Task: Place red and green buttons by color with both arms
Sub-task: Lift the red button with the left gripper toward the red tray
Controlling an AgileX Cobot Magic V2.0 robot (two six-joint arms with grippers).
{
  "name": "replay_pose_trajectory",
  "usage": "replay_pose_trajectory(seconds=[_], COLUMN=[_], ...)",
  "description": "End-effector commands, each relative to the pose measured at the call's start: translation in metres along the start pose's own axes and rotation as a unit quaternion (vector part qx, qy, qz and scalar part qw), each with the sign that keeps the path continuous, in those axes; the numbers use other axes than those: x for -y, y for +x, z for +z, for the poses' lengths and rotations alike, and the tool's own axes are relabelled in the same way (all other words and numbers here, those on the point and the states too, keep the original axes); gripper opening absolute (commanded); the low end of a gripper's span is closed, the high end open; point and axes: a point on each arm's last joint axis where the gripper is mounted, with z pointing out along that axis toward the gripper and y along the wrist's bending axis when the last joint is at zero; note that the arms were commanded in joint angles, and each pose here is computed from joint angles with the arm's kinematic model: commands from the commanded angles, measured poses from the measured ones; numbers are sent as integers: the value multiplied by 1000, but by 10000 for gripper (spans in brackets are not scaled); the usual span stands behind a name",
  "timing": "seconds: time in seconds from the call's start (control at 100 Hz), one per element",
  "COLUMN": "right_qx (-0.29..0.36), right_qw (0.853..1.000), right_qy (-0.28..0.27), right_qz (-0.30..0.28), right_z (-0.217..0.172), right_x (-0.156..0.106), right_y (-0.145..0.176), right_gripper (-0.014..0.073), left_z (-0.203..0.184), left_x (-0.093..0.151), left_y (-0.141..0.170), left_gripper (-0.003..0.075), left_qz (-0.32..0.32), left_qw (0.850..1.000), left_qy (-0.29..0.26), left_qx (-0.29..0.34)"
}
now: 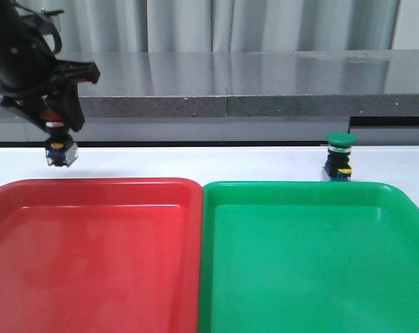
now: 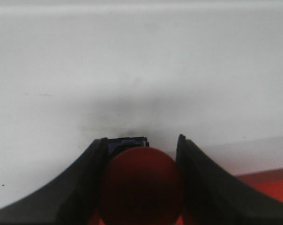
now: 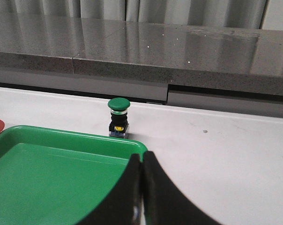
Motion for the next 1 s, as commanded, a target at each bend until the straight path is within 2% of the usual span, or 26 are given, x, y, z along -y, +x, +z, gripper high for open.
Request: replay_pose_trajectory(seconds=[0.0, 0.16, 0.33, 0.65, 0.99], right_qx=[58, 58, 58, 58, 58], right_qw=[998, 998, 998, 998, 998], right_qy=[6, 6, 6, 6, 6], right_qz=[-3, -3, -3, -3, -3], right_z=[-3, -3, -3, -3, -3], right_x=[1, 1, 1, 1, 1], right_y=[-13, -13, -13, -13, -13], right_gripper=[-67, -67, -67, -67, -67], left_z=[-55, -86, -97, -72, -50], left_x=[14, 25, 35, 46, 43], left_y=[-19, -14, 7, 53, 75], left_gripper=[62, 62, 62, 62, 62], left_qz=[-13, -14, -7, -18, -39], left_qw=[996, 993, 992, 994, 995], left_qy=[30, 52, 64, 81, 77], left_qx=[78, 105, 109, 71, 56])
